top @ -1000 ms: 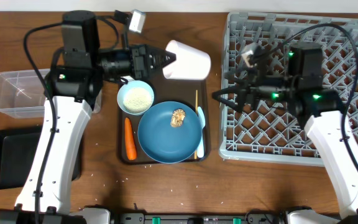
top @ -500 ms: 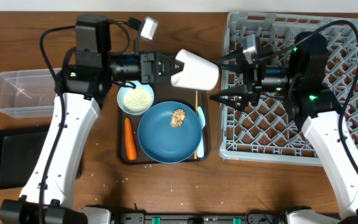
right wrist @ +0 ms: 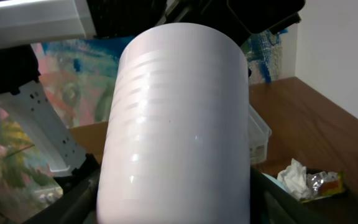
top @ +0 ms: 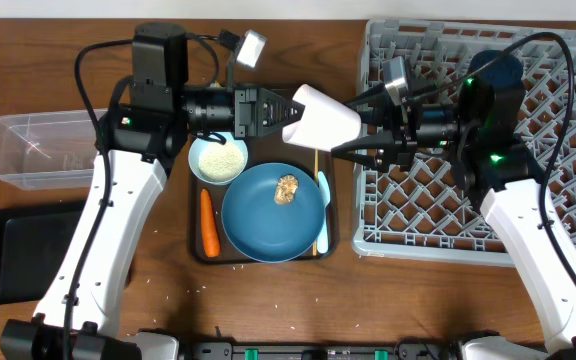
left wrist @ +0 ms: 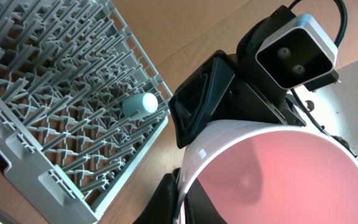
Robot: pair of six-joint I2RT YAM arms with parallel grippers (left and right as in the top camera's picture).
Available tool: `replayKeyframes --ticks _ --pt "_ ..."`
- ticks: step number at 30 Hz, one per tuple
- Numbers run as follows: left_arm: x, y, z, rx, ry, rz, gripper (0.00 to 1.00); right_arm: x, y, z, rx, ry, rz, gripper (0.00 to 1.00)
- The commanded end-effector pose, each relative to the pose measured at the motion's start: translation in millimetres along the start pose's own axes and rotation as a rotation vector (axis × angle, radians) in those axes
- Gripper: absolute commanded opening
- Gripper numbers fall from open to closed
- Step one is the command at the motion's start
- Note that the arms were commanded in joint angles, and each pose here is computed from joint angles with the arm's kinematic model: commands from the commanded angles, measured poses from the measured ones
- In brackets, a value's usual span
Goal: Sort waste into correct bins and load items into the dishwasher rack
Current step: 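Hand the pink cup from the left gripper to the right gripper, then place the pink cup in the rack beside the blue cup with the right gripper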
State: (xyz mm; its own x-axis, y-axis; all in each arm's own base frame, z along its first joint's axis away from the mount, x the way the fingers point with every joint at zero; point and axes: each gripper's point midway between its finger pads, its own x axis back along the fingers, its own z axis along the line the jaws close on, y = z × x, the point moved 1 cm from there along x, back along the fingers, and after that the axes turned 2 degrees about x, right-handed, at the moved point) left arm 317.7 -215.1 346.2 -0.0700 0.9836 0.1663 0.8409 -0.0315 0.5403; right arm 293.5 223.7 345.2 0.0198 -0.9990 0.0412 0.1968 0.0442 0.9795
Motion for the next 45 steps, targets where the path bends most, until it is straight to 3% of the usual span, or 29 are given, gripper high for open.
replayKeyframes --ticks 1,3,5,7,11,14,19,28,38,45 --pt "-1 -1 2 -0.003 0.001 0.001 0.06 -3 0 8 -0.022 0.047 0.001 0.53" --pt "-1 -1 2 -0.003 0.001 0.001 0.07 -3 0 8 -0.030 0.047 0.001 0.52" --pt "0 -1 2 -0.003 0.002 0.000 0.41 -2 0 7 -0.030 0.041 0.001 0.50" --pt "2 2 6 -0.003 0.022 -0.013 0.53 0 1 4 -0.039 0.025 -0.003 0.51" --pt "22 15 28 -0.066 0.132 -0.084 0.60 19 9 -8 -0.086 -0.036 -0.025 0.48" --pt "50 25 58 -0.012 0.281 -0.166 0.67 43 13 -21 -0.151 -0.105 -0.049 0.46" --pt "92 28 88 0.079 0.422 -0.250 0.69 96 20 -40 -0.251 -0.255 -0.108 0.51" --pt "110 27 95 0.122 0.450 -0.279 0.69 187 27 -51 -0.366 -0.488 -0.223 0.49" --pt "110 27 95 0.122 0.450 -0.279 0.68 217 29 -77 -0.419 -0.700 -0.309 0.48" --pt "110 27 95 0.122 0.450 -0.280 0.69 241 5 -100 -0.557 -0.915 -0.352 0.47"
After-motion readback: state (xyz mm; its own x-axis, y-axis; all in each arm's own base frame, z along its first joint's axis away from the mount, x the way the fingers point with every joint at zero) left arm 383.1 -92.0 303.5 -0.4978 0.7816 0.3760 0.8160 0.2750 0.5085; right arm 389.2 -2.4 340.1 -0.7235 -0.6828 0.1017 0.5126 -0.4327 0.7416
